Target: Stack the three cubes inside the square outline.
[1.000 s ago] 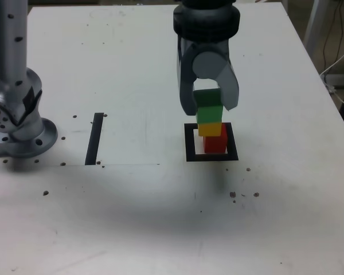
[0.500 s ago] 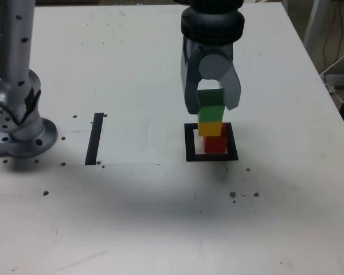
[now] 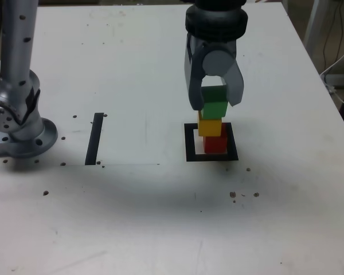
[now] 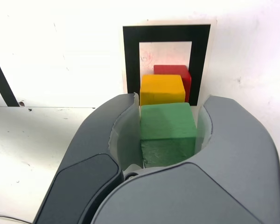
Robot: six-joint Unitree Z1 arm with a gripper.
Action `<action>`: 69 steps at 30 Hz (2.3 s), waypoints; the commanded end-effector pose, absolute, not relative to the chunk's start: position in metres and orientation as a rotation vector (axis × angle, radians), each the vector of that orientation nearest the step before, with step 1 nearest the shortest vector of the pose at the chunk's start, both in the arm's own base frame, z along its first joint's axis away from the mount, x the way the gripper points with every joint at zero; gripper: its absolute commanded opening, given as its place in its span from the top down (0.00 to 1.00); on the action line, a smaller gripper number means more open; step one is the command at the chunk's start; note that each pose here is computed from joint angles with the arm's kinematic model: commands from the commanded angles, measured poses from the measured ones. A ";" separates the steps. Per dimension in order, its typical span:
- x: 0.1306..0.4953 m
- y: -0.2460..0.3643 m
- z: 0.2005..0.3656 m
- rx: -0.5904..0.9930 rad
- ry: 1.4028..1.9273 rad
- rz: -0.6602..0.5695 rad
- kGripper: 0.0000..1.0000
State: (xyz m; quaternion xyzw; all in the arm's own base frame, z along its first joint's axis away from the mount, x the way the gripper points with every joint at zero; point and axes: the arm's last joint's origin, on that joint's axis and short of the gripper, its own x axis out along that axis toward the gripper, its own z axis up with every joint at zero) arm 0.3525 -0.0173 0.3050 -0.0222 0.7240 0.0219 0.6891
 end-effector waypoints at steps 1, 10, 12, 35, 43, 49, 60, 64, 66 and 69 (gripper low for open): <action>0.353 -0.016 0.302 -0.054 1.631 0.050 0.74; 0.355 -0.015 0.296 -0.067 1.648 0.012 0.51; 0.355 -0.015 0.295 -0.069 1.651 0.007 0.43; 0.335 -0.011 0.319 -0.016 1.614 0.063 0.00; 0.314 -0.011 0.328 -0.031 1.632 0.055 0.00; 0.276 -0.011 0.338 -0.039 1.645 0.036 0.00; 0.206 -0.010 0.308 -0.002 1.758 -0.020 0.00; 0.190 -0.009 0.287 -0.002 1.783 -0.037 0.00; 0.184 -0.009 0.276 -0.004 1.794 -0.043 0.00; 0.177 -0.008 0.262 -0.008 1.806 -0.050 0.00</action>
